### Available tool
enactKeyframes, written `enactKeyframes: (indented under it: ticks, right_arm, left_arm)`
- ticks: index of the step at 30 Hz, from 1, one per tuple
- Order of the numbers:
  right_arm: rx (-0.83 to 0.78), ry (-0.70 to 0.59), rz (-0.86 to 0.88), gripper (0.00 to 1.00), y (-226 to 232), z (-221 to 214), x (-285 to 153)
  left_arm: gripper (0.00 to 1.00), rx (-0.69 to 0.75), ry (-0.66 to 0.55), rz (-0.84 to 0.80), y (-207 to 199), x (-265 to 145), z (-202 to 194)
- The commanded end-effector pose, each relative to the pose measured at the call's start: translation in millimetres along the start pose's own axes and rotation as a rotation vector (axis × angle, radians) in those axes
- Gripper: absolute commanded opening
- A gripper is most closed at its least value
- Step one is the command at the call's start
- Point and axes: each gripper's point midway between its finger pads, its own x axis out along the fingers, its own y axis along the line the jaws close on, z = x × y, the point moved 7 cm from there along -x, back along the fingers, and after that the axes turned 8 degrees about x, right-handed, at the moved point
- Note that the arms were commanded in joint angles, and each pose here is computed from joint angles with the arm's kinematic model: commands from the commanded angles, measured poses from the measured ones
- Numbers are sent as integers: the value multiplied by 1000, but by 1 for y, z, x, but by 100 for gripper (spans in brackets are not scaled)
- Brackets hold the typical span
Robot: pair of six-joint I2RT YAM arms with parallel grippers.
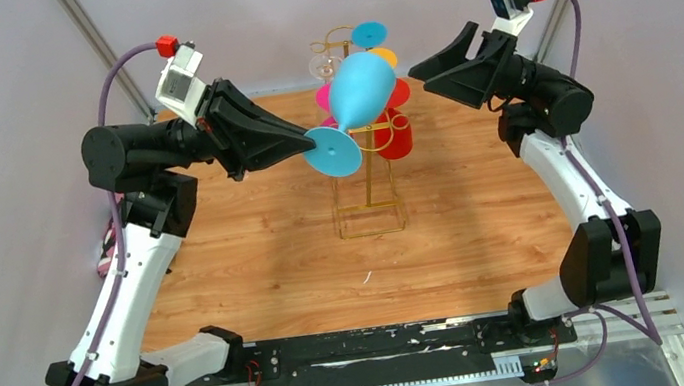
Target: Take the wine glass off the wine glass rack
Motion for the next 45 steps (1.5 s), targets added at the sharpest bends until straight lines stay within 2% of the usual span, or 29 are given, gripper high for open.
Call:
enactKeyframes:
  ticks: [1, 14, 18, 20, 21, 22, 27, 36, 45]
  right_arm:
    - [-108, 78, 132, 75, 38, -9, 17]
    - [-10, 178, 211, 74, 18, -27, 56]
    - [3, 160, 237, 60, 16, -27, 57]
    - [8, 161, 248, 42, 18, -26, 58]
    - [4, 161, 251, 36, 20, -27, 58]
    - [-3, 162, 255, 35, 23, -28, 58]
    - [-82, 180, 278, 32, 47, -33, 53]
    - [-126, 173, 299, 33, 76, -43, 42]
    - [-152, 153, 316, 34, 95, -49, 35]
  left_arm:
    - [0, 41, -2, -26, 0, 2, 3]
    - [0, 40, -16, -18, -5, 2, 6]
    - [0, 29, -9, -13, 0, 2, 0]
    - [0, 8, -1, -7, 6, 2, -7]
    - [0, 4, 1, -5, 9, 2, -9]
    - [0, -2, 5, -3, 12, 2, -12]
    - [0, -20, 23, -2, 28, 4, -19]
    - [0, -39, 46, 63, 65, -12, -21]
    - [0, -150, 72, 118, 112, -22, -49]
